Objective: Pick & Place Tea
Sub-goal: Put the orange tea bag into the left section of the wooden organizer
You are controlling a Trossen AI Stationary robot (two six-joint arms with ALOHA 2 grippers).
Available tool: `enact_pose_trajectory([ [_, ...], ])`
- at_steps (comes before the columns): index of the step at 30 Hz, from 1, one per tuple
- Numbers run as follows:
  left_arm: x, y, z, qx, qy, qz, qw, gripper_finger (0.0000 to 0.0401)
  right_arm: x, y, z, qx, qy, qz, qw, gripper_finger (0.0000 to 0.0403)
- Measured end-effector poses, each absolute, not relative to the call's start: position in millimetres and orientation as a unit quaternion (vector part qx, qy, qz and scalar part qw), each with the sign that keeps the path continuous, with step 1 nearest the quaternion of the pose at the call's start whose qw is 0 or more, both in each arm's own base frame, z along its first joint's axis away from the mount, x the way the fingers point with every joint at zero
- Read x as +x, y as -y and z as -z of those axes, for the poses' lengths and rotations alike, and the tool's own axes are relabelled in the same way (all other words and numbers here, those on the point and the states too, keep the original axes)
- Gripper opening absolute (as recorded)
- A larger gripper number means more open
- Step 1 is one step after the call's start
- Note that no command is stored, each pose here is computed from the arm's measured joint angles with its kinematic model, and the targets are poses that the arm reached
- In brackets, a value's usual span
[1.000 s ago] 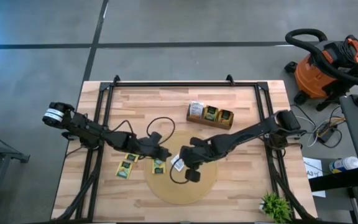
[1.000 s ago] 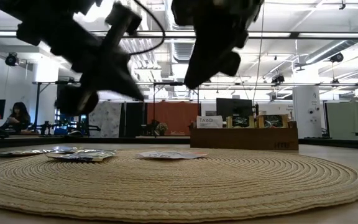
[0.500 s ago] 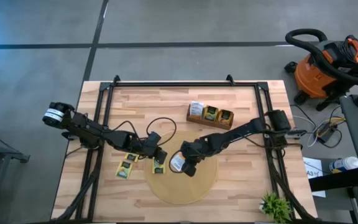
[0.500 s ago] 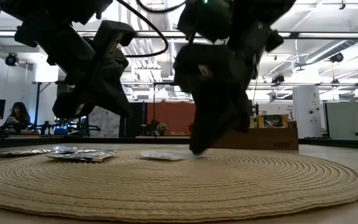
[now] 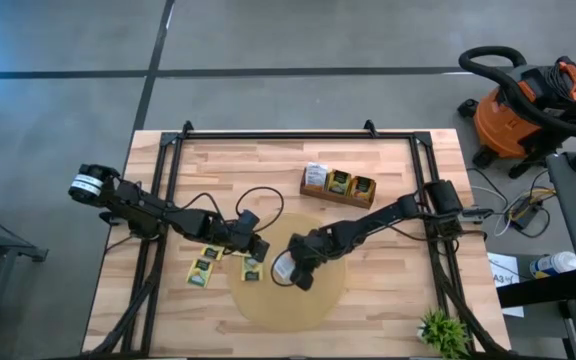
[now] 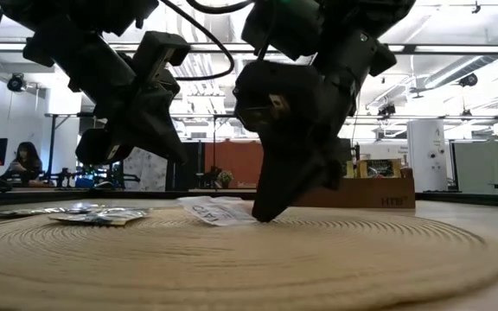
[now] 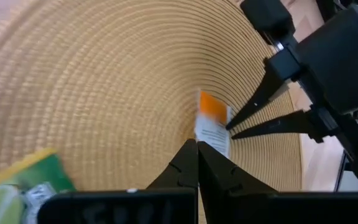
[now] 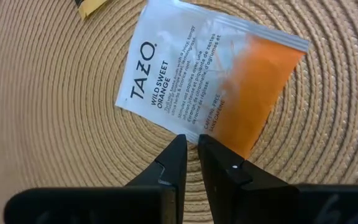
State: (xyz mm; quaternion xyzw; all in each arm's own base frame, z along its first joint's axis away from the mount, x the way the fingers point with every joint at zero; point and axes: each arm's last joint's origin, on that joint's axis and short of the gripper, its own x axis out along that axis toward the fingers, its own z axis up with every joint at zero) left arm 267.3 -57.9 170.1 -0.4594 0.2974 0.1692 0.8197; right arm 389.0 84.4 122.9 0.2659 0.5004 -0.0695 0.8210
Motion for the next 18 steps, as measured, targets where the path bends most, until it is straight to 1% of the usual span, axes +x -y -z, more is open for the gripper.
enact_pose_trajectory([
  [6,267.3,57.9,-170.2,-0.462,-0.297,-0.170,0.818,0.0003,390.3,-82.0,-122.9,0.241,-0.485,0.093,0.836,0.0047],
  [13,268.4,56.8,-168.1,-0.465,-0.297,-0.174,0.816,0.0003,391.8,-83.1,-124.9,0.243,-0.475,0.087,0.841,0.0047],
  [18,271.4,55.7,-160.9,-0.479,-0.299,-0.188,0.804,0.0003,393.7,-83.6,-136.8,0.226,-0.462,0.070,0.855,0.0047],
])
